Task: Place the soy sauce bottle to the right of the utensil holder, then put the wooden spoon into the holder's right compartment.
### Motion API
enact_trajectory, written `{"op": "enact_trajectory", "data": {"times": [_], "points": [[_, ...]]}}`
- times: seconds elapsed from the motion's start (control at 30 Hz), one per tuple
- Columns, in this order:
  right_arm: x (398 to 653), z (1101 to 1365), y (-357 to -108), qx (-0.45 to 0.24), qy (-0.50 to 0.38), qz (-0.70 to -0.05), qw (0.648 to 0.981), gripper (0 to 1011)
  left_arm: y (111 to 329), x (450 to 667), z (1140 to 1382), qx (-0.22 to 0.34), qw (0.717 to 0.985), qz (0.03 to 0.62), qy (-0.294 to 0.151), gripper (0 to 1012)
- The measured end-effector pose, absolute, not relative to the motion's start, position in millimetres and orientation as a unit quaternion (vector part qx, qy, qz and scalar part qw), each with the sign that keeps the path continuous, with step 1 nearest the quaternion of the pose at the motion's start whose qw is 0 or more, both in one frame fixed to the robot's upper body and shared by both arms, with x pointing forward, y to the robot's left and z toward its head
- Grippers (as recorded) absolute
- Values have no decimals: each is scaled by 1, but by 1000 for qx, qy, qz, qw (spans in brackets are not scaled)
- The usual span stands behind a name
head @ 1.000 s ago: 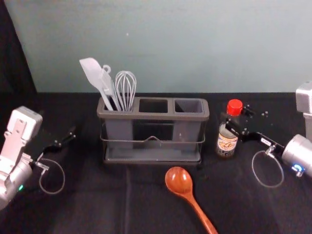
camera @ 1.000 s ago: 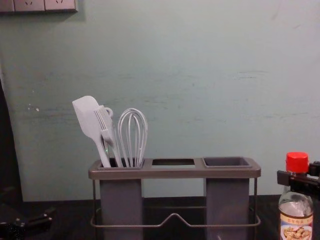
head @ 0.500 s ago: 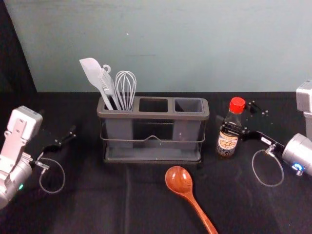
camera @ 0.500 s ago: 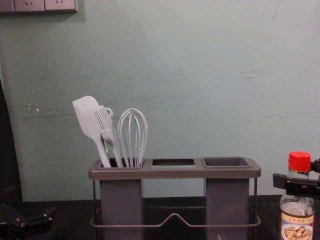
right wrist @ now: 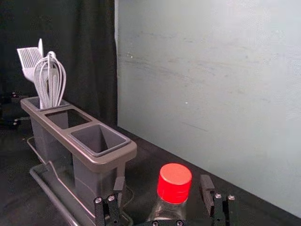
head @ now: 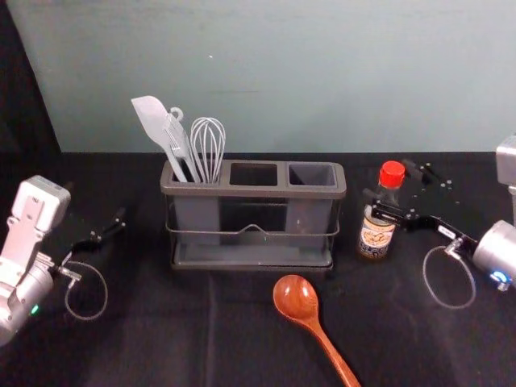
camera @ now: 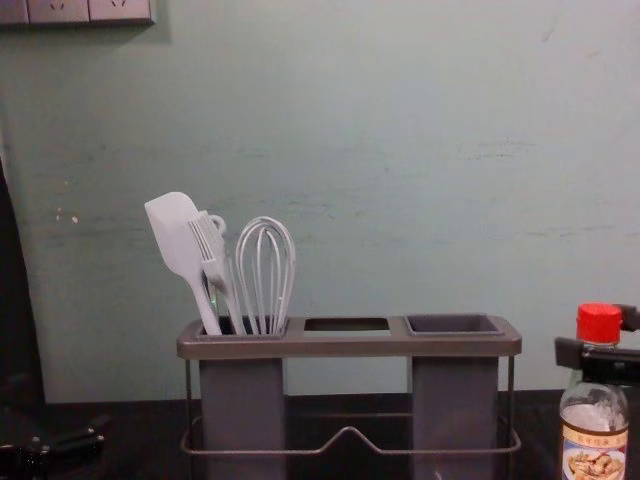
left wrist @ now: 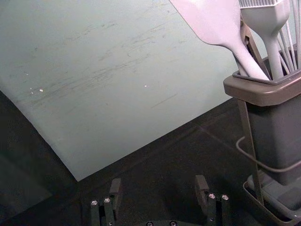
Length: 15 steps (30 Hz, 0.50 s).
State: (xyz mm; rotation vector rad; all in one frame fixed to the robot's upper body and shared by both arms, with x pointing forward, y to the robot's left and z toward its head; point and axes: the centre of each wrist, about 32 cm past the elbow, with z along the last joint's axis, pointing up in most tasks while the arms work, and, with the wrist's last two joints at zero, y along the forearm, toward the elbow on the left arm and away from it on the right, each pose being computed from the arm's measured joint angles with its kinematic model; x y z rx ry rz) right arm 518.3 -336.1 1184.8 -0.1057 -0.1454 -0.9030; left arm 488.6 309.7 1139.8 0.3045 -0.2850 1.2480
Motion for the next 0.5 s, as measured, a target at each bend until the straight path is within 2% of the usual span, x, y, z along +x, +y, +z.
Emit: {"op": "enact_trajectory", "data": {"times": [0.5], "points": [[486,1208,-345,-32,-115,-450,885,1002,310,489,1140,141,791,580,-132,1012]]}}
